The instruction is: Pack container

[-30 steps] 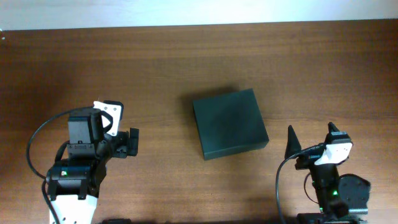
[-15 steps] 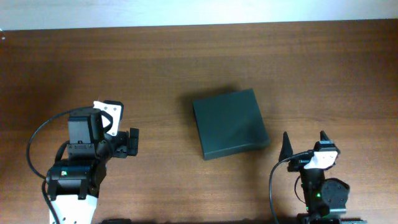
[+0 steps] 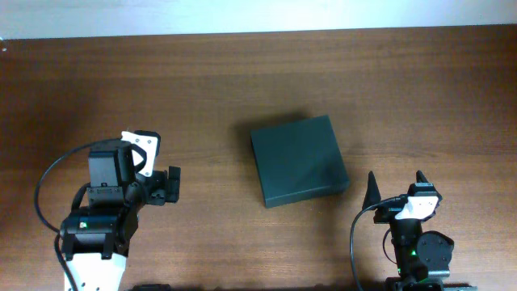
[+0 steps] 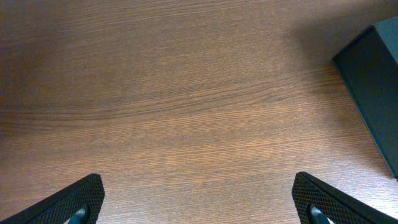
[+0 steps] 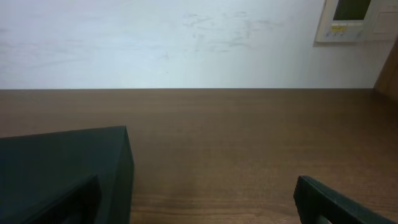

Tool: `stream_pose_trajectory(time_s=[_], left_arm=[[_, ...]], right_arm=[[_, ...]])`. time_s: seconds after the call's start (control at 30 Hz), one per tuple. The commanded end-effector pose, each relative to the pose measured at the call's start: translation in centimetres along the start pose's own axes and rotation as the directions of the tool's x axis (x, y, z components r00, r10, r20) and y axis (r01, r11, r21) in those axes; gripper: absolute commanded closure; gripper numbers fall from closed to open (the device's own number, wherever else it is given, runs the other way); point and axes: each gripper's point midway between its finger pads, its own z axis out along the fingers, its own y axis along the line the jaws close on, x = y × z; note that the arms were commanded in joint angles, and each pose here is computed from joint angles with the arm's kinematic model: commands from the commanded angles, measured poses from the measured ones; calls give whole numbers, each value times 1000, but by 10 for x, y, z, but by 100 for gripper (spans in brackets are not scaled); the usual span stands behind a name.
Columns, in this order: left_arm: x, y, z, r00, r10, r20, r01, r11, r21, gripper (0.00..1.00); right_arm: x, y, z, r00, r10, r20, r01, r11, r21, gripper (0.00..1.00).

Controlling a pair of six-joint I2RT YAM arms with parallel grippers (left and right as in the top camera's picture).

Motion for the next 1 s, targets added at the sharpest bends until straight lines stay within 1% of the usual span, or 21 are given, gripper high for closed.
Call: stream_pose_trajectory(time_s=[0.0,0.5,0.6,0.7,0.83,0.93,0.97], left_arm=[[2,1,1,1000,9,-5,-9,1000,-8,1],[2,2,1,1000,9,-6,-9,1000,-8,1],[7,1,-10,1000,9,4,-9,1000,-8,1],[10,-6,-35,996,9,91,-11,1000,17,1],[12,-17,-56,960,10,281,-24,999,48,1],[-1,-16,-60,865,19,501,-30,999,13,1],[-6,-15,-60,821,25,571,-29,1000,-2,1]], right_arm=[[2,0,0,1000,4,-2,-4,1000,6,1],[2,0,0,1000,4,-2,-4,1000,6,1],[2,0,0,1000,4,-2,-4,1000,6,1],[2,0,0,1000,4,-2,-4,1000,6,1],[2,0,0,1000,4,-2,-4,1000,6,1],[2,0,0,1000,4,-2,-4,1000,6,1],[2,0,0,1000,4,-2,-4,1000,6,1]])
